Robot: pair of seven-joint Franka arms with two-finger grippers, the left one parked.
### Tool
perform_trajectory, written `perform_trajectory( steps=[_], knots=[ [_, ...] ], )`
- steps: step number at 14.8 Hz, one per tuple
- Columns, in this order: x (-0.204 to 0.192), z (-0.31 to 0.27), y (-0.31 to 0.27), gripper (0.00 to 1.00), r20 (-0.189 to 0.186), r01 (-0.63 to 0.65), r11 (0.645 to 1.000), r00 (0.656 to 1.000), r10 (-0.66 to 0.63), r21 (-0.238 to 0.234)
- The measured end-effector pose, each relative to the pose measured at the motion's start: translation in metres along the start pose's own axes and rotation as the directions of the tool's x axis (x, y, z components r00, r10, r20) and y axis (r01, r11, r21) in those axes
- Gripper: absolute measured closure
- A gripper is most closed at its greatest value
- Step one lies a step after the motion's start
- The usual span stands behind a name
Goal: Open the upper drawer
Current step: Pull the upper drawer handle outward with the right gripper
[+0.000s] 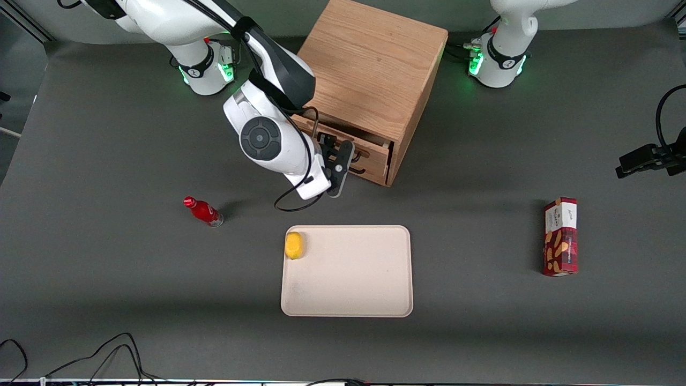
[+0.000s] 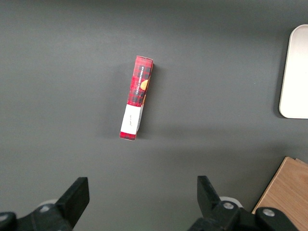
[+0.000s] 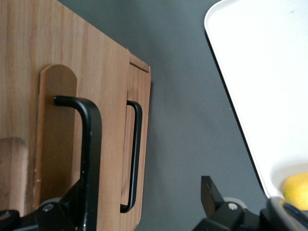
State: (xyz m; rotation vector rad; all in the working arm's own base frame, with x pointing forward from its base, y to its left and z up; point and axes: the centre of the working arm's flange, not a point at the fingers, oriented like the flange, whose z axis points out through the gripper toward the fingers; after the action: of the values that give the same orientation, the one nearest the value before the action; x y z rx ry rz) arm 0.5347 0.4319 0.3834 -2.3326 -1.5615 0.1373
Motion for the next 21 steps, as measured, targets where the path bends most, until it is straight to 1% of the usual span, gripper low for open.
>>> perform_trajectory(
  steps=[7, 12, 19, 21],
  knots=[
    [-0.007, -0.006, 0.020, 0.00, -0.014, 0.009, 1.000, 1.000, -0.009, -0.002],
    [-0.007, -0.016, 0.029, 0.00, -0.027, 0.012, 1.000, 1.000, -0.013, -0.016],
    [-0.013, -0.020, 0.051, 0.00, -0.017, 0.016, 1.000, 1.000, -0.016, -0.026],
    [-0.014, -0.022, 0.055, 0.00, -0.015, 0.015, 1.000, 1.000, -0.016, -0.023]
  ],
)
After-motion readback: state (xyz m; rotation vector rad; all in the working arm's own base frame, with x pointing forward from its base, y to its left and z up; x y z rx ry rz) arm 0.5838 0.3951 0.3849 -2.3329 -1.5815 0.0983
